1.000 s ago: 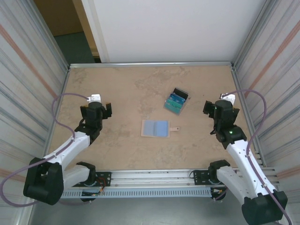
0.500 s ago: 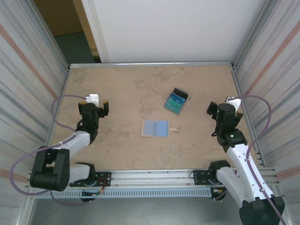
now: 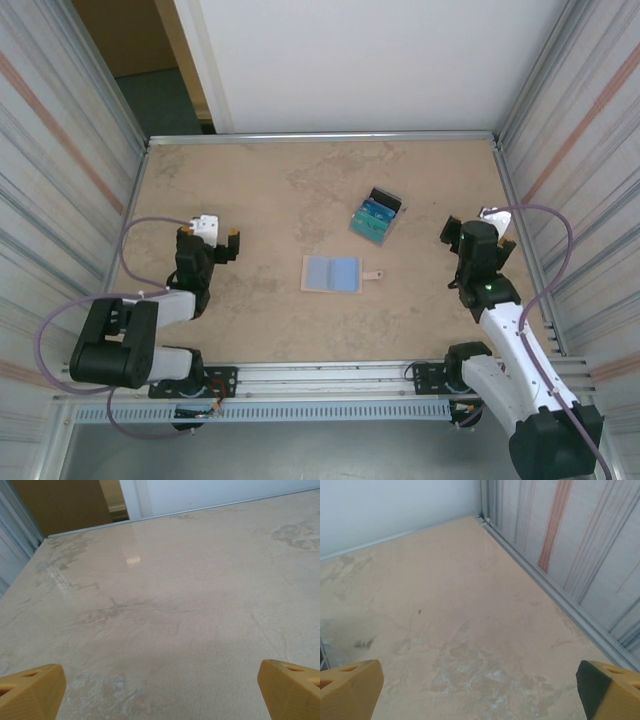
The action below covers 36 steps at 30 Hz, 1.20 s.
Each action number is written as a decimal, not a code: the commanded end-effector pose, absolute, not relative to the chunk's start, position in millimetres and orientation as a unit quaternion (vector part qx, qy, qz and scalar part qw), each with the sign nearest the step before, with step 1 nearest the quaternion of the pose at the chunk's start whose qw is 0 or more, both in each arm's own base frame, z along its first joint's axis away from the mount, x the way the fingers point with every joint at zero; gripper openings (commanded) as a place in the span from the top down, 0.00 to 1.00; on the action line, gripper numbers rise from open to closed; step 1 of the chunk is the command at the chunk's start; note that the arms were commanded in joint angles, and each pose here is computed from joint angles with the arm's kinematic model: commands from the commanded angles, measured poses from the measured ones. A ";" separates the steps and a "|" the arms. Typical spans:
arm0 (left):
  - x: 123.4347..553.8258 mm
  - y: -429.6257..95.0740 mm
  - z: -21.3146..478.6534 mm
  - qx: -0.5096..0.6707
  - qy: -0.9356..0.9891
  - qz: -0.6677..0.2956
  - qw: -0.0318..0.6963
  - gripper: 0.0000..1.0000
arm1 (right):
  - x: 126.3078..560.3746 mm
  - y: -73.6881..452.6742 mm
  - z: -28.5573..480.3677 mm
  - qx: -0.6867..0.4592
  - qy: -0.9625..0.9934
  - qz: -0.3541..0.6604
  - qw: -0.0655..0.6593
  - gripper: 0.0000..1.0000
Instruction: Take the credit cards out of the card holder
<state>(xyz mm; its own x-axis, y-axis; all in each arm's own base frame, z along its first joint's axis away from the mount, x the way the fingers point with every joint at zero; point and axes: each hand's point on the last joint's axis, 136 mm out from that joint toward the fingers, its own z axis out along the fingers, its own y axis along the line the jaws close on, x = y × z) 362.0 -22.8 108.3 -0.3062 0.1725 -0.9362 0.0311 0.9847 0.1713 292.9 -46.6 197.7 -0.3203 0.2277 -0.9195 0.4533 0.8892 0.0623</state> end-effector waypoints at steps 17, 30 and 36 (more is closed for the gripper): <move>394.6 -20.2 91.9 0.069 0.827 -0.042 0.557 0.01 | 322.2 -56.2 156.1 0.172 0.787 -0.054 0.590 0.01; 394.4 -20.4 92.1 0.070 0.828 -0.037 0.555 0.01 | 345.4 -61.7 138.8 0.157 0.777 -0.029 0.608 0.01; 394.6 -20.7 92.4 0.069 0.827 -0.037 0.556 0.01 | 360.1 -48.7 122.2 0.135 0.785 0.011 0.605 0.01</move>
<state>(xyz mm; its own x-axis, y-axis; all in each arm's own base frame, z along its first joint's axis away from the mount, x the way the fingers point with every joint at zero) 390.4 -16.8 83.6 -0.3965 0.0766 -0.9148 0.1426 0.9896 0.0210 350.4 -57.0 111.8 -0.2849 0.2323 -0.9300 0.2671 0.9510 0.1557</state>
